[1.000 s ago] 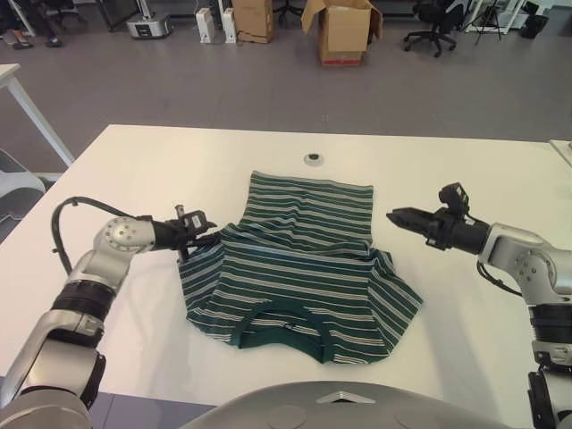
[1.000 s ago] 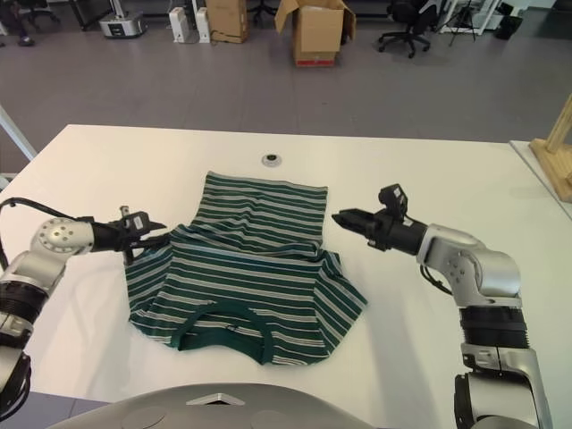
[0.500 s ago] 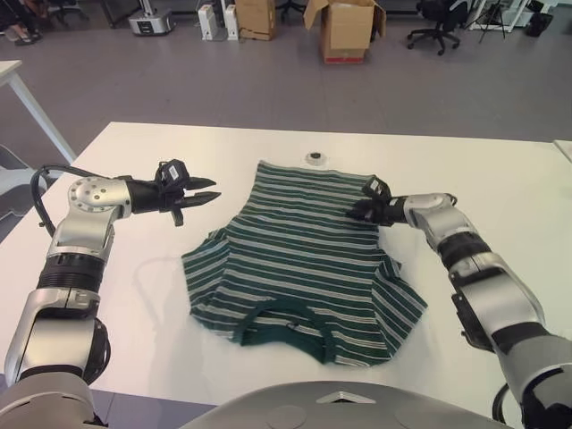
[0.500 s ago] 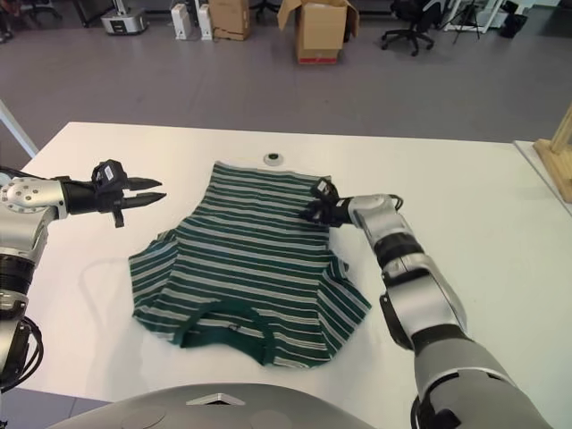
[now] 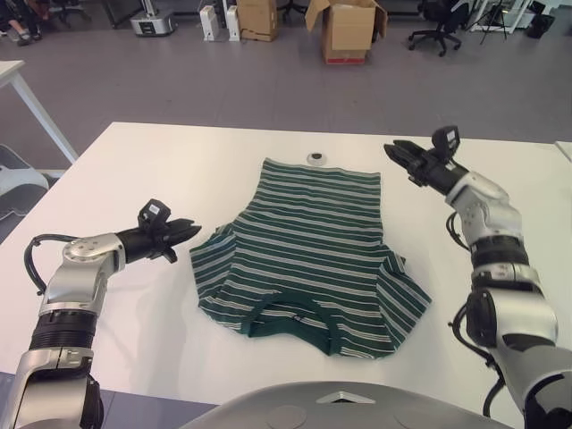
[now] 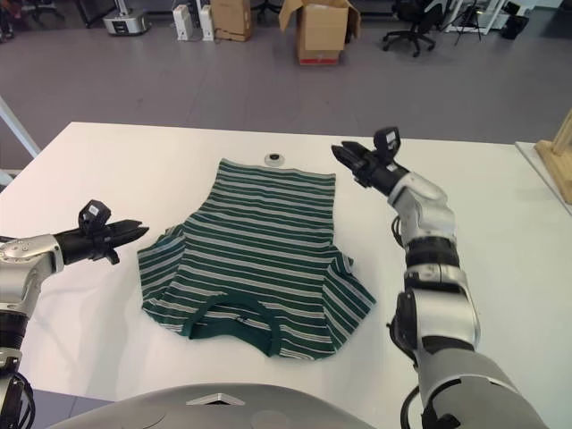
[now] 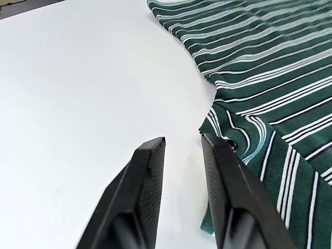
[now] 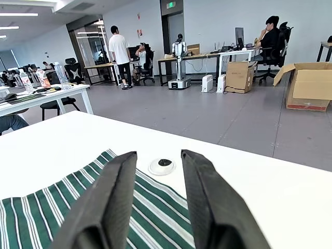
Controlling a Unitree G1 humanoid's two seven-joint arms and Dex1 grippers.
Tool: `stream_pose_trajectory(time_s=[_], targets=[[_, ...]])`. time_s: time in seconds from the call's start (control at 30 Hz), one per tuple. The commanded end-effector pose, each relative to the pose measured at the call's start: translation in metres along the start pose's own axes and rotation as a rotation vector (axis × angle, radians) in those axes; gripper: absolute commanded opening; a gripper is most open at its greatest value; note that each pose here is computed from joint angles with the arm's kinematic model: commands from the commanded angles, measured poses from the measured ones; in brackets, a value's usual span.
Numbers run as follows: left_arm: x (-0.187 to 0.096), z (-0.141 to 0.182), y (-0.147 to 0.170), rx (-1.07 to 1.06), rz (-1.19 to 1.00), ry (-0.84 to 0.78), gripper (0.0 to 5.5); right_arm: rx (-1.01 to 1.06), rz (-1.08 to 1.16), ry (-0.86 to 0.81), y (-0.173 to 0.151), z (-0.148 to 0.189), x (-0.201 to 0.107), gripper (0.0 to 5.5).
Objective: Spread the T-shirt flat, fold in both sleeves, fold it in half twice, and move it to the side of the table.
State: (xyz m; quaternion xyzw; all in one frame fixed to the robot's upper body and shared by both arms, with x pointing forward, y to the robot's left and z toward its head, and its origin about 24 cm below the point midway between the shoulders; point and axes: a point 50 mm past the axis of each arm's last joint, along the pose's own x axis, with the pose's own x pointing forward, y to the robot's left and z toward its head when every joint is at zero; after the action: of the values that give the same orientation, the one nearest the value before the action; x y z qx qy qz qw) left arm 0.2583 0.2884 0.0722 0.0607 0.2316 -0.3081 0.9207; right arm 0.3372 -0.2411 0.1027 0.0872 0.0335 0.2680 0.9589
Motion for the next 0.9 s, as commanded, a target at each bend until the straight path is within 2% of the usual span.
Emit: stream_pose_trajectory(time_s=[0.03, 0.17, 0.33, 0.47, 0.6, 0.77, 0.9], targets=[[-0.014, -0.015, -0.005, -0.086, 0.008, 0.056, 1.27, 0.058, -0.094, -0.033, 0.009, -0.007, -0.033, 1.57], [-0.015, -0.041, -0.008, -0.104, 0.032, 0.157, 1.27, 0.082, -0.147, -0.041, 0.013, -0.006, -0.045, 1.57], [-0.008, -0.063, -0.017, -0.058, 0.027, 0.238, 1.27, 0.081, -0.152, -0.045, 0.014, -0.001, -0.046, 1.57], [-0.011, -0.07, -0.028, -0.101, -0.043, 0.233, 0.55, 0.073, -0.172, -0.038, 0.01, -0.001, -0.05, 1.61], [-0.011, -0.07, -0.026, -0.1, -0.031, 0.237, 0.03, 0.069, -0.188, -0.039, 0.006, -0.001, -0.052, 1.61], [-0.012, -0.063, -0.018, -0.067, 0.004, 0.222, 0.03, 0.066, -0.199, -0.043, 0.004, -0.001, -0.054, 1.61], [-0.021, -0.028, -0.006, 0.003, -0.027, 0.163, 0.03, 0.067, -0.205, -0.04, 0.004, -0.003, -0.056, 1.61]])
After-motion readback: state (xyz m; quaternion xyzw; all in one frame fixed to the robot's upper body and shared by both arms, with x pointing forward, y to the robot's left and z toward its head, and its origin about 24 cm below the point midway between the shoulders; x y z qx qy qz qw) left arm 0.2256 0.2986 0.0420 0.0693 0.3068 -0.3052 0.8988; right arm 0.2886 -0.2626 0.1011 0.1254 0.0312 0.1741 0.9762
